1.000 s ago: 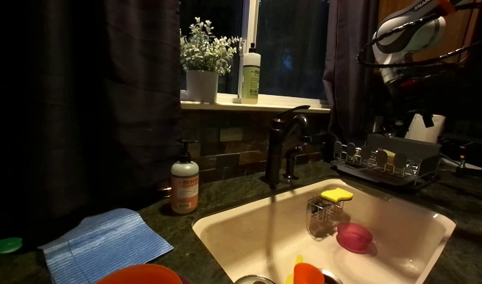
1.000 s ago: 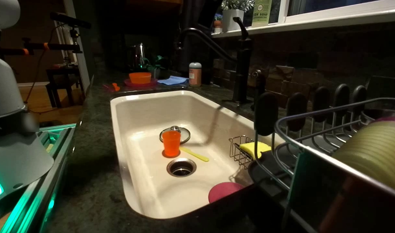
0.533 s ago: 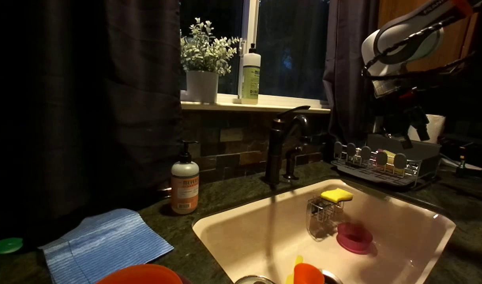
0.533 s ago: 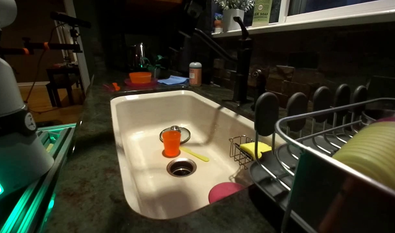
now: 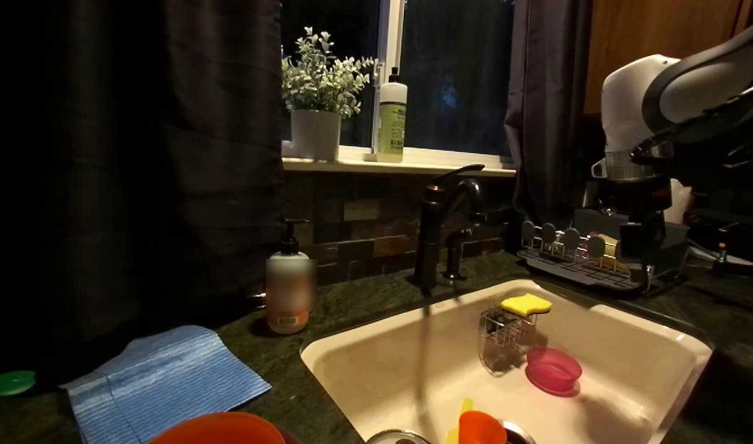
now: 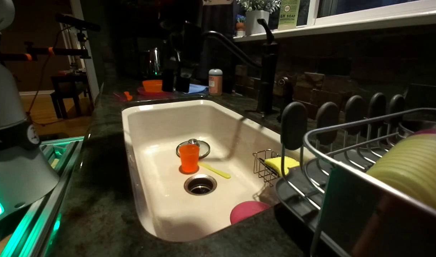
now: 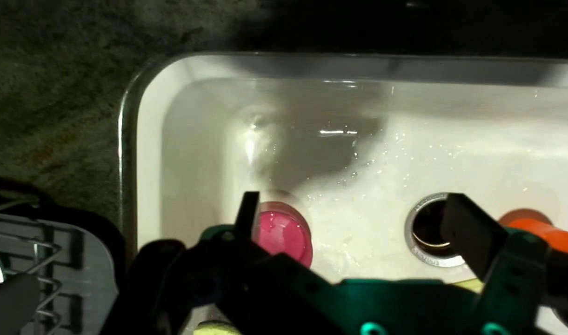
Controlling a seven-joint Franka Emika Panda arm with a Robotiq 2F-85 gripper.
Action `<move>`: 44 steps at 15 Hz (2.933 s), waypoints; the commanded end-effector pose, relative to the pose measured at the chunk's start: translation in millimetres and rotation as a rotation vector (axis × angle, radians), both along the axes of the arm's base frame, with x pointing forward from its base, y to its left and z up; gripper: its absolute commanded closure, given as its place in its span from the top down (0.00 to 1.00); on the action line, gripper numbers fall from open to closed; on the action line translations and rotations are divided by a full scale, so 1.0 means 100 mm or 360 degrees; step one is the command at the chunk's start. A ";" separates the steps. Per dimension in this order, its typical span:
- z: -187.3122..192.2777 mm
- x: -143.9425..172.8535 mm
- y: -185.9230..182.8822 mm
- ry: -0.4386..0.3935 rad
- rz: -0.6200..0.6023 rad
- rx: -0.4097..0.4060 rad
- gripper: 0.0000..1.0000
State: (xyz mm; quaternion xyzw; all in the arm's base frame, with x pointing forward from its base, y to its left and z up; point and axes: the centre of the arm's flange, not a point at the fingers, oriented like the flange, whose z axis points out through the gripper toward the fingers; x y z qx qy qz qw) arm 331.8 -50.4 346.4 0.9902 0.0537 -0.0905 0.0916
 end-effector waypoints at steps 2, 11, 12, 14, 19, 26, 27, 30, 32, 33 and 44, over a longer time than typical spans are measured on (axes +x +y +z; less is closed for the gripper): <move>-0.02 -0.05 0.01 -0.0010 0.0017 0.0010 1.00; -0.66 0.10 0.35 -0.0033 0.0166 0.0158 1.00; -0.77 0.15 0.40 -0.0046 0.0184 0.0182 1.00; -0.99 0.19 0.52 -0.0065 0.0234 0.0235 1.00; -1.39 0.23 0.73 -0.0167 0.0358 0.0356 1.00; -1.98 0.23 1.06 -0.0192 0.0359 0.0471 1.00; -2.05 0.23 1.11 -0.0204 0.0361 0.0468 1.00; -2.26 0.26 1.23 -0.0246 0.0374 0.0450 1.00; -2.34 0.27 1.26 -0.0275 0.0370 0.0446 1.00; -2.38 0.27 1.26 -0.0297 0.0367 0.0449 1.00; -2.52 0.44 1.29 -0.0469 0.0286 0.0495 1.00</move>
